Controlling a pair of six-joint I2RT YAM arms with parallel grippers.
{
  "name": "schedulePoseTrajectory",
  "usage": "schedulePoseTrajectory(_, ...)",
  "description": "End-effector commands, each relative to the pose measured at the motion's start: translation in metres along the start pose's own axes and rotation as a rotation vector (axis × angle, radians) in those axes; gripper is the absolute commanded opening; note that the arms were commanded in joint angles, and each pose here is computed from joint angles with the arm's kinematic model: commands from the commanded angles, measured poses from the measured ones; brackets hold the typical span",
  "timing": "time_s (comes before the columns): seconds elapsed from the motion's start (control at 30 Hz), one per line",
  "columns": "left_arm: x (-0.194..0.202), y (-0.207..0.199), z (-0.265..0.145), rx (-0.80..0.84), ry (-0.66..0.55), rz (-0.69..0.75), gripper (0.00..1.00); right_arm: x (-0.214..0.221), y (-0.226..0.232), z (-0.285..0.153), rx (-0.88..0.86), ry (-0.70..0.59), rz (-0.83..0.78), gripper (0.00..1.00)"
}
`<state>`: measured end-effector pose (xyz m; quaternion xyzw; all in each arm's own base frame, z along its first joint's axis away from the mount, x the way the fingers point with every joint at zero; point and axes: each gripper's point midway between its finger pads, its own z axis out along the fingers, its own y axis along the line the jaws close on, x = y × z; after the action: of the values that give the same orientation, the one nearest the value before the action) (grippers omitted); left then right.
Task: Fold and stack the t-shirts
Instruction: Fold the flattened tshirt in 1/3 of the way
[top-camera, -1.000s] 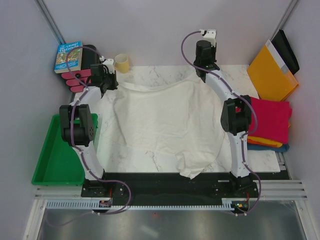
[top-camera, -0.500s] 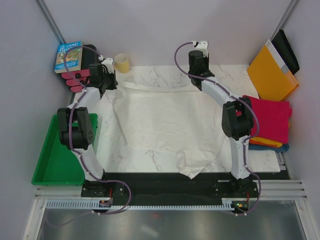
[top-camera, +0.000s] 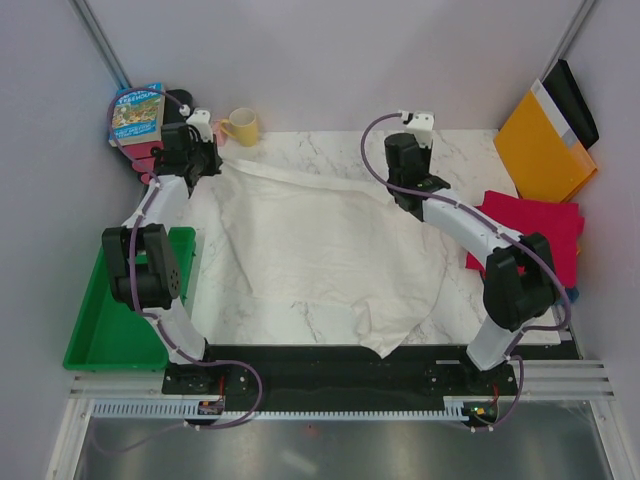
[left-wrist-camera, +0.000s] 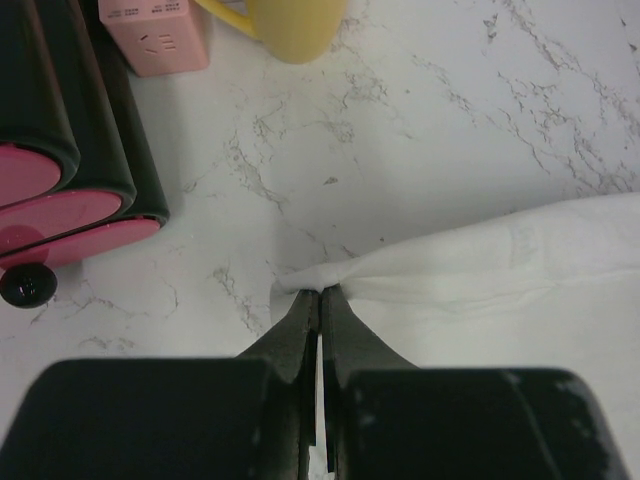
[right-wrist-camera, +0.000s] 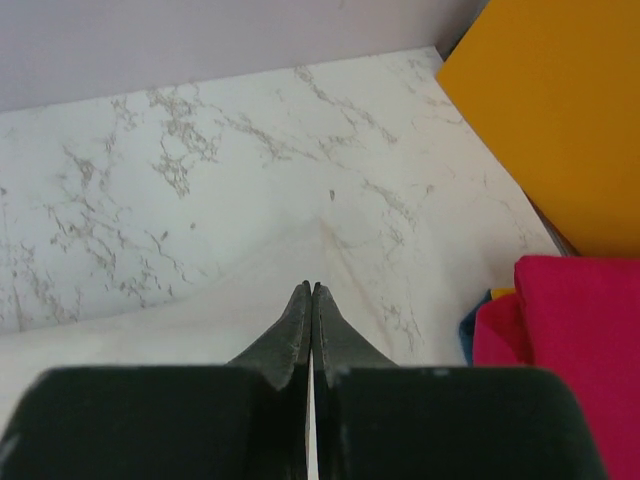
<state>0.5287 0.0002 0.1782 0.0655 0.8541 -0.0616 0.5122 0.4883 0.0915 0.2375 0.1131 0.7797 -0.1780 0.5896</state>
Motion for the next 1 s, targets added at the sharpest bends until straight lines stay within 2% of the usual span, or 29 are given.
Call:
schedulePoseTrajectory(0.0, -0.007, 0.005, -0.01, -0.019, -0.014, 0.037, 0.02, 0.037, -0.007, -0.026, 0.001, 0.064, 0.039, 0.0)
schedulePoseTrajectory(0.13, 0.005, 0.004, -0.011, -0.017, 0.005, 0.037, 0.02, 0.082, -0.008, -0.054, -0.019, 0.13, 0.021, 0.0)
schedulePoseTrajectory(0.33, 0.014, 0.008, -0.016, -0.029, 0.021, 0.054, 0.02, 0.116, -0.014, -0.078, -0.031, 0.186, 0.024, 0.0)
schedulePoseTrajectory(0.57, 0.016, 0.013, -0.026, -0.046, 0.018, 0.057, 0.02, 0.116, -0.018, -0.097, -0.044, 0.187, 0.035, 0.0)
schedulePoseTrajectory(0.83, -0.002, 0.016, -0.036, -0.05, -0.012, 0.047, 0.02, 0.106, -0.024, -0.113, -0.063, 0.183, 0.063, 0.0)
schedulePoseTrajectory(0.97, 0.007, 0.016, -0.032, -0.043, 0.006, 0.045, 0.02, 0.118, -0.024, -0.118, -0.065, 0.202, 0.067, 0.0)
